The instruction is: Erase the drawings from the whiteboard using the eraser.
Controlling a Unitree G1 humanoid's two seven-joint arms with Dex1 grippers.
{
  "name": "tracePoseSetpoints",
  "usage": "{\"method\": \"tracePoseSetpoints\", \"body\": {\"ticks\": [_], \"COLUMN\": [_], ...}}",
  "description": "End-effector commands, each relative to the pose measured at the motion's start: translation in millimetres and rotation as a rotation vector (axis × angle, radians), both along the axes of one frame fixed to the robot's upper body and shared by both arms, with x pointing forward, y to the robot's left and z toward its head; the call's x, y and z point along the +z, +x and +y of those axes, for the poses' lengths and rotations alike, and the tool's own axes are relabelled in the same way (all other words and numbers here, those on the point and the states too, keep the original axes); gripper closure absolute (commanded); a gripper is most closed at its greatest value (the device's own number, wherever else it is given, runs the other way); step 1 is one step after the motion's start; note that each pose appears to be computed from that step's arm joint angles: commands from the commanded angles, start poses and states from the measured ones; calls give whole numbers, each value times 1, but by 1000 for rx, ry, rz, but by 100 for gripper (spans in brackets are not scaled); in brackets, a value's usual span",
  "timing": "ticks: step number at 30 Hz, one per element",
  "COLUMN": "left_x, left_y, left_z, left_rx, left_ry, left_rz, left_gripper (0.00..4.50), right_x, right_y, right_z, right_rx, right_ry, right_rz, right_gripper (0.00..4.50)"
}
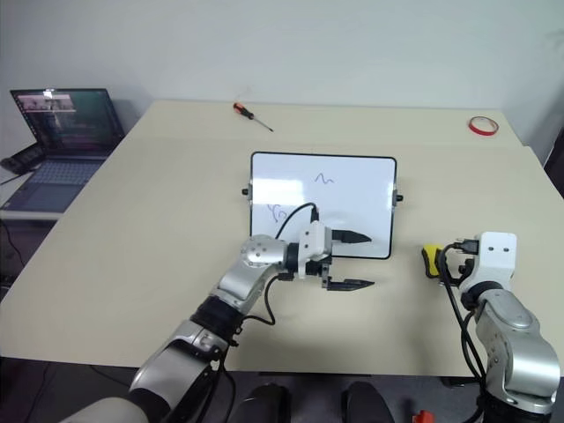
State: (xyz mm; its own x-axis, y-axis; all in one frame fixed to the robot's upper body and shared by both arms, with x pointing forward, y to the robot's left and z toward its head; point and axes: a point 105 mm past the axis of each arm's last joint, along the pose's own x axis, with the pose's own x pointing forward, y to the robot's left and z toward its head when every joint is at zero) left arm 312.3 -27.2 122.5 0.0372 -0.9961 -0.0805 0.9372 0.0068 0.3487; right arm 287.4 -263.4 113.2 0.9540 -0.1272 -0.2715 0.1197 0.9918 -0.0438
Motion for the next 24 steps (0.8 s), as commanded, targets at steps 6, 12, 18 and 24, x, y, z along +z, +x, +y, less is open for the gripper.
{"method": "tracePoseSetpoints", "body": {"ticks": [6,12,18,24], "left_x": [8,11,11,10], "left_y": [3,2,3,2], "left_z": [4,1,5,5], "left_rx": [45,57,77,81], "left_ry": [-28,-43,-43,-41], "left_rz": [-58,-70,-78,-81], "left_gripper": [0,0,0,0], "right_x": [4,-4,-9,-19], "right_y": [9,10,12,9], "right_z": [2,8,11,11], "right_rx": [30,48,52,47], "right_ry": [0,38,67,90], "right_rz": [-18,11,29,56], "right_gripper": [1,1,1,1]}}
